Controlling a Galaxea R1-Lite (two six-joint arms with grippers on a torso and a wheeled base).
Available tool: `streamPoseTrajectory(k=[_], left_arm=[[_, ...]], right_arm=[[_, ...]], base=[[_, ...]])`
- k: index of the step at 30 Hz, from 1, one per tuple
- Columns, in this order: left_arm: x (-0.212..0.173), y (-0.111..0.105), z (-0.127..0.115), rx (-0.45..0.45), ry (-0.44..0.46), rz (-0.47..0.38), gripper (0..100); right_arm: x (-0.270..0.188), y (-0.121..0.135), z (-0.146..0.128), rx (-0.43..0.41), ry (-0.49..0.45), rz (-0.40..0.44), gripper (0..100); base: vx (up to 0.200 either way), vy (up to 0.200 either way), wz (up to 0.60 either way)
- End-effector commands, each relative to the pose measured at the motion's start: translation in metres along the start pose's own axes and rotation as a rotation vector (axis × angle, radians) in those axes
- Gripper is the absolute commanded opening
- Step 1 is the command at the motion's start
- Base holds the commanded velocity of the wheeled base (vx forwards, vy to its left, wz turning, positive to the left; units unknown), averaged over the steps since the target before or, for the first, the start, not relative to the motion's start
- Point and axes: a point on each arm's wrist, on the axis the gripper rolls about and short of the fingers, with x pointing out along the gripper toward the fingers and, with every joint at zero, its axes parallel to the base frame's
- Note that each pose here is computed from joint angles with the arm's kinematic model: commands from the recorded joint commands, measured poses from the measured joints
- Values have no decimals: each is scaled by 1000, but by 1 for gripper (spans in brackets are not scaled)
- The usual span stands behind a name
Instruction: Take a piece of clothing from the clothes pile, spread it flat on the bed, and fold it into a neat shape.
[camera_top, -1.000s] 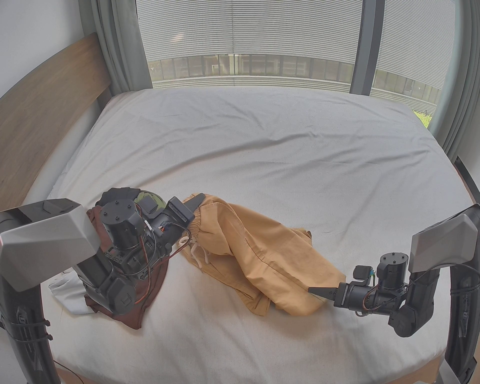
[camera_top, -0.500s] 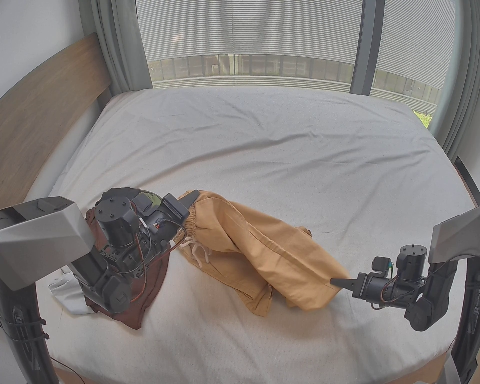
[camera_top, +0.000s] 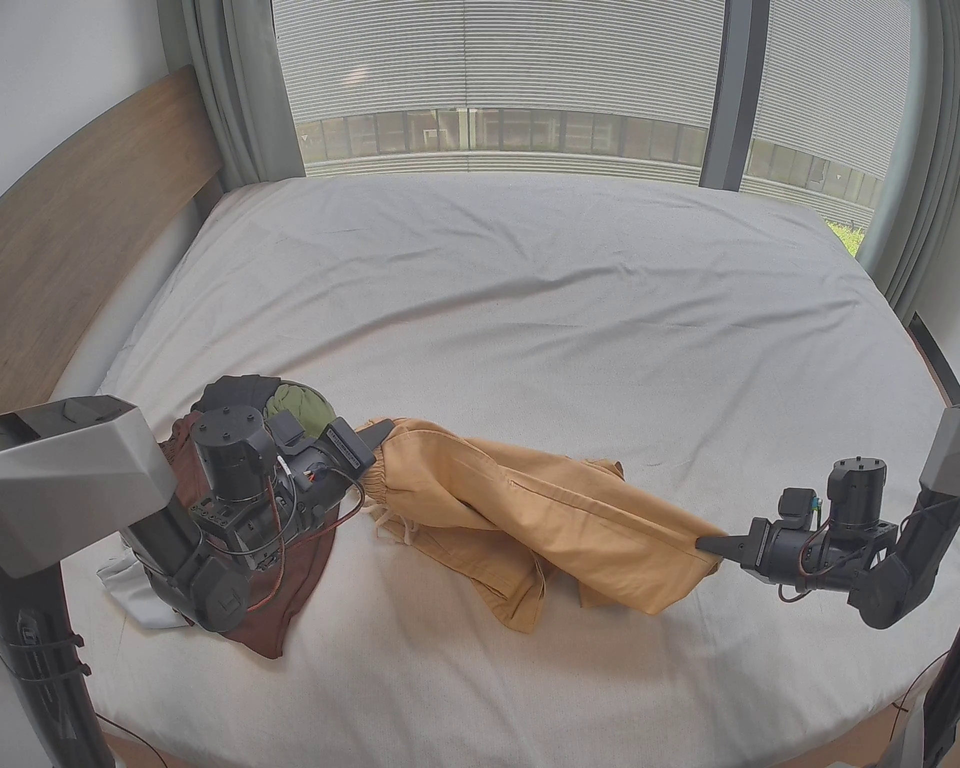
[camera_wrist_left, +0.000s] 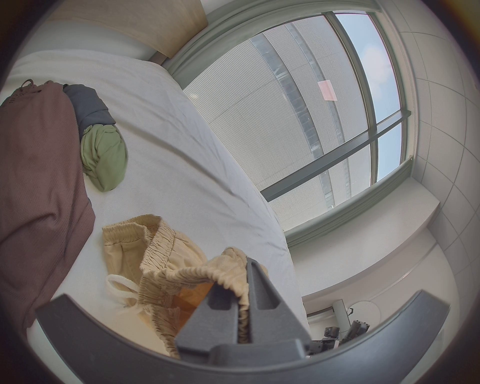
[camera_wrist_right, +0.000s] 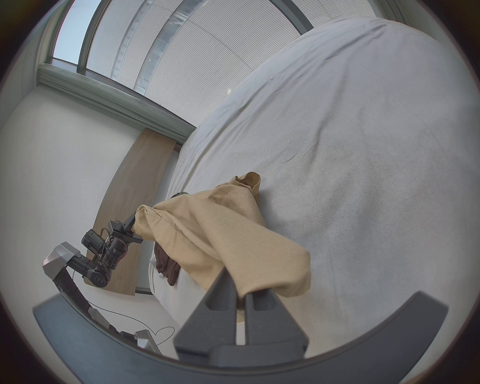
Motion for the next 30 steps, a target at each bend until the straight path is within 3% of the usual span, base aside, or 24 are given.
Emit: streamPoseTrajectory(k=[1,12,16,20,24,25,30], left_arm=[[-1,4,-2,0,17,26,0],[0,22,-20,4,80,87,0],[1,29,-25,6,93,102,0],[2,31,-28,9,95,104,0],[3,31,-26,8,89,102,0],[3,30,-26,10,88,100,0],[3,30,-26,10,85,97,0]], right_arm=[[-18,16,22,-68,-72,12,0],[-40,27,42,-81,-48,29,0],[-27,17,38,-56,4,57,0],[1,-13,25,-14,54,48,0],[14,-28,19,-12,48,46,0],[16,-31,17,-11,51,46,100],[21,-37,13,-14,49,43,100]], base=[[0,0,0],[0,0,0],[0,0,0],[0,0,0],[0,0,0],[0,0,0],[0,0,0]])
